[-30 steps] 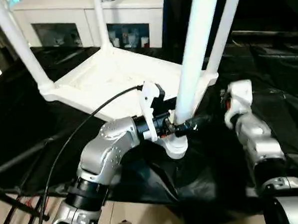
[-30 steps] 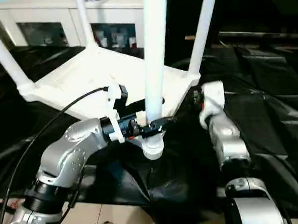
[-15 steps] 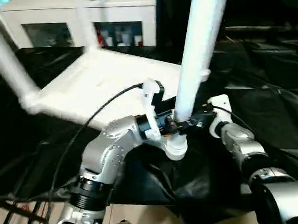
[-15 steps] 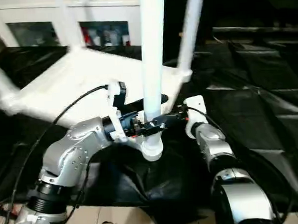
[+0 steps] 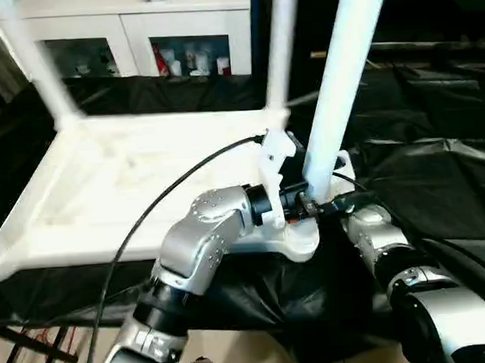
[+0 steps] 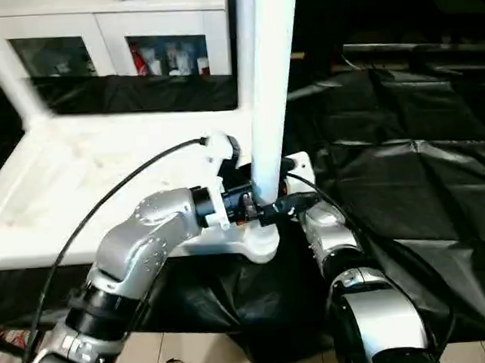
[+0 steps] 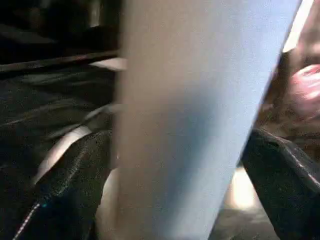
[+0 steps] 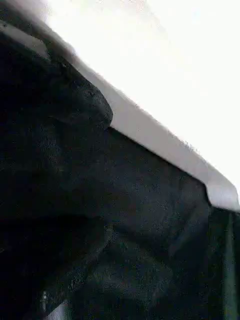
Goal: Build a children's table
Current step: Rotate table base
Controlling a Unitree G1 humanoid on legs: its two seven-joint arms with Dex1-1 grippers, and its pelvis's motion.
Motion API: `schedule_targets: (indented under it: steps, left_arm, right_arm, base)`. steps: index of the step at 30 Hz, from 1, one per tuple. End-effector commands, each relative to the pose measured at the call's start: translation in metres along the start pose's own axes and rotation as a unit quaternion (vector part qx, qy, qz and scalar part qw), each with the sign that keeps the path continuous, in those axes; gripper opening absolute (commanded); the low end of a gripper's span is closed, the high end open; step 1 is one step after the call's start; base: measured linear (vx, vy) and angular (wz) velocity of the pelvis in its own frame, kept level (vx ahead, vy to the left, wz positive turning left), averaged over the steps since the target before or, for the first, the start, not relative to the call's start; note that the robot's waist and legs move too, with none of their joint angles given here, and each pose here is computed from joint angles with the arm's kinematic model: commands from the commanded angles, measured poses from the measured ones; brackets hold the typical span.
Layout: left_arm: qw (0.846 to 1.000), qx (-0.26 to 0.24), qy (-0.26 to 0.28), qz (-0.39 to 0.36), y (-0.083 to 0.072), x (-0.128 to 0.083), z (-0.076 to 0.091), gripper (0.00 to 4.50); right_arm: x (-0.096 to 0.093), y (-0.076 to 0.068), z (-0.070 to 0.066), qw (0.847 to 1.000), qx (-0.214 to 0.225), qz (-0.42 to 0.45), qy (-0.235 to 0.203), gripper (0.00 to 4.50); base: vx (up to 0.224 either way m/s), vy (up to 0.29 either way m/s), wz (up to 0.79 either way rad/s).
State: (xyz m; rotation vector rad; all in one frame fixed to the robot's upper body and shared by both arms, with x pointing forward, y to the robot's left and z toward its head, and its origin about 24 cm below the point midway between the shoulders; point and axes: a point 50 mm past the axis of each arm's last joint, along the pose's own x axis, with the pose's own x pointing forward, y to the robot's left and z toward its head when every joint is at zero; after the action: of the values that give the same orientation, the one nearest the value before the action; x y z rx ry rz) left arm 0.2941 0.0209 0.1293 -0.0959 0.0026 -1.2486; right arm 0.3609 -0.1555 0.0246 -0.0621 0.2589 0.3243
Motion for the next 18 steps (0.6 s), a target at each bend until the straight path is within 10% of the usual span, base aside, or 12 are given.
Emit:
schedule_targets:
  steps: [1,13,18]
  left_arm:
    - [1.0,0.016,0.01,0.009,0.005,-0.007,-0.003,4.46]
    - [0.976,0.072,0.2,-0.037,0.029,-0.07,-0.041,4.29]
    - [0.964,0.087,0.246,-0.046,0.041,-0.073,-0.054,3.8]
  right_arm:
    - [-0.003,-0.01,0.005,1.0,0.011,-0.01,-0.021,3.28]
    - [-0.04,-0.036,0.001,0.99,-0.083,0.106,-0.033,3.28]
    - [-0.07,-0.04,0.008,0.963,-0.157,0.221,0.005,3.28]
  base:
    - [0.0,0.0,0.0]
    - [0.0,0.0,0.0]
    - [0.0,0.0,0.0]
